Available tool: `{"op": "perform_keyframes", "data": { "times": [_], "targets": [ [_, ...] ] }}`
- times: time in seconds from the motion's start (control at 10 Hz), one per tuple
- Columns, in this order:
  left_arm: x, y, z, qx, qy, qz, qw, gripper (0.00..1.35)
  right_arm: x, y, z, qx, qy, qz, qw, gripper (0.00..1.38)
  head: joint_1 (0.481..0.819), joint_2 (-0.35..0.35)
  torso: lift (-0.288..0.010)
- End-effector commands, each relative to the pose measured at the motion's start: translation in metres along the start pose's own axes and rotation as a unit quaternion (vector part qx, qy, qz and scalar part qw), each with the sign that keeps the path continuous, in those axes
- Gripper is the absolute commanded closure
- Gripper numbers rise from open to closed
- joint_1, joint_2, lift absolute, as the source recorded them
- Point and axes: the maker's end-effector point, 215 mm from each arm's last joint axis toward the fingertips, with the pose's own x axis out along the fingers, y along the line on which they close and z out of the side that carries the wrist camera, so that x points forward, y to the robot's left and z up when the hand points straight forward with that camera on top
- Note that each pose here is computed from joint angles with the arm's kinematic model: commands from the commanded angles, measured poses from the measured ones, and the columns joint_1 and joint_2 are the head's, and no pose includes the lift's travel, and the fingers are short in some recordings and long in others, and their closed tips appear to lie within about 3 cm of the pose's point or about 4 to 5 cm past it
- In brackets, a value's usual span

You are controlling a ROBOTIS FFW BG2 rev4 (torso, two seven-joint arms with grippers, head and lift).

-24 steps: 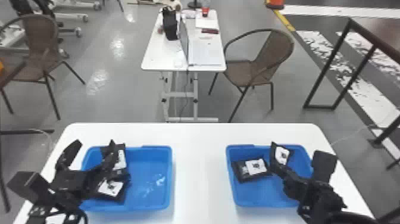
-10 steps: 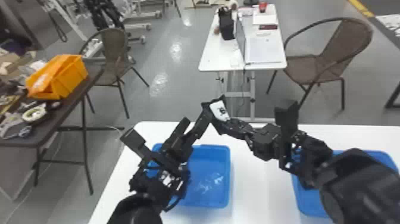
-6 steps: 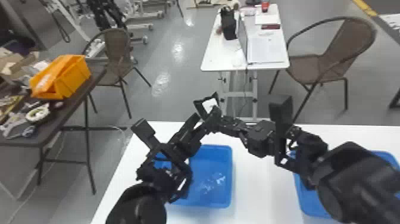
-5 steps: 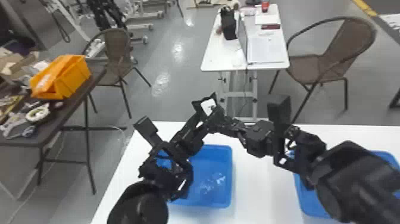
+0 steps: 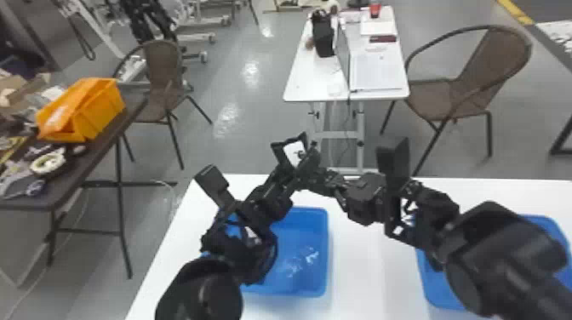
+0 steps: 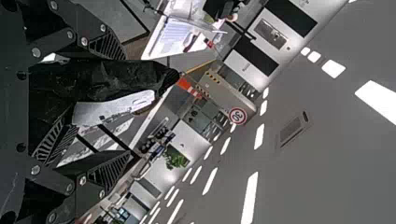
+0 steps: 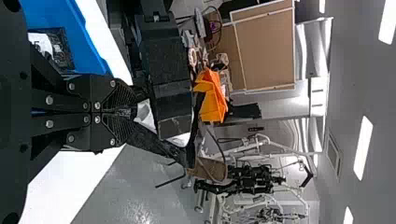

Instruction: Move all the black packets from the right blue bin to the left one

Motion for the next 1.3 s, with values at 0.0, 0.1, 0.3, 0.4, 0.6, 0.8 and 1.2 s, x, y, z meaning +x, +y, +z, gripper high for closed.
{"op": "perform_keyframes", "data": {
  "times": [0.0,0.1,0.3,0.4,0.6,0.8,1.2],
  "targets": [
    [0.001,-0.005,0.002,-0.003,-0.012,-0.002,0.9999,1.21,0.0,0.0,-0.001,0.003,0.0,-0.001,1.0,1.28,0.695,0.207,0.0],
    [-0.001,-0.007,0.01,0.002,-0.032,-0.009,0.9995,1.21,-0.001,-0.001,-0.003,0.01,-0.003,-0.005,1.0,1.28,0.695,0.206,0.0],
    [-0.007,-0.004,0.017,-0.001,-0.053,-0.005,0.9986,1.21,-0.003,-0.003,-0.006,0.022,-0.007,-0.011,1.0,1.28,0.695,0.208,0.0],
    [-0.007,-0.005,0.017,0.001,-0.053,-0.004,0.9986,1.21,-0.003,-0.003,-0.006,0.022,-0.007,-0.011,1.0,1.28,0.695,0.211,0.0],
    [-0.008,-0.005,0.017,0.003,-0.055,-0.003,0.9985,1.21,-0.003,-0.003,-0.006,0.023,-0.008,-0.012,1.0,1.28,0.695,0.214,0.0],
    [-0.01,-0.003,0.018,0.002,-0.059,0.001,0.9983,1.21,-0.005,-0.005,-0.002,0.03,-0.027,-0.013,0.999,0.59,0.695,0.214,0.0],
    [-0.052,0.064,0.032,0.092,-0.061,0.081,0.9905,1.21,-0.06,-0.043,0.015,0.043,-0.067,-0.077,0.994,0.24,0.695,0.22,0.0]
  ]
}}
